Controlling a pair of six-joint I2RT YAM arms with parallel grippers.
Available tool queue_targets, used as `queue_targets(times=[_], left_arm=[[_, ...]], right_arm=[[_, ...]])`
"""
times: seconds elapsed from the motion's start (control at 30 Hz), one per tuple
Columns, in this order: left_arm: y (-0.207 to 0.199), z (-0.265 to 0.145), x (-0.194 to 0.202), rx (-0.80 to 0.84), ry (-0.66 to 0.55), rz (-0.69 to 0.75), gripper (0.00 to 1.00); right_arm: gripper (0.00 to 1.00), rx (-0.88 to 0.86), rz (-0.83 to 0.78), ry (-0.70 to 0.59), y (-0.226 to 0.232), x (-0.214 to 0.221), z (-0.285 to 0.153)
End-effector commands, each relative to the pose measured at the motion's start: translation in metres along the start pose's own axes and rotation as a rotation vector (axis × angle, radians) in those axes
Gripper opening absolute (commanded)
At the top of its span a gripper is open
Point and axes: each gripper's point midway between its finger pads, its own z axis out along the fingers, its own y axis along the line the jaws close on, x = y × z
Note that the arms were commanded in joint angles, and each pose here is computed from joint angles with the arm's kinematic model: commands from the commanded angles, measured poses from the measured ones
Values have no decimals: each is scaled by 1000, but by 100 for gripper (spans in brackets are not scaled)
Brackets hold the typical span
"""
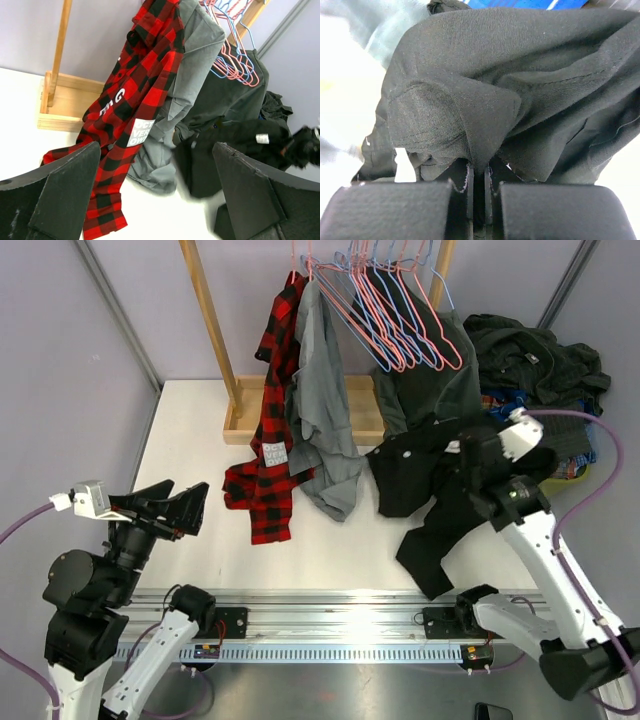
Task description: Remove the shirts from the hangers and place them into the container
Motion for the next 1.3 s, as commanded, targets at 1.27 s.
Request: queue_targets(times=[1.27], left_arm=[[6,22,-3,-54,11,34,99]], right_arm=[[0,-357,233,-1287,75,-517,-21]])
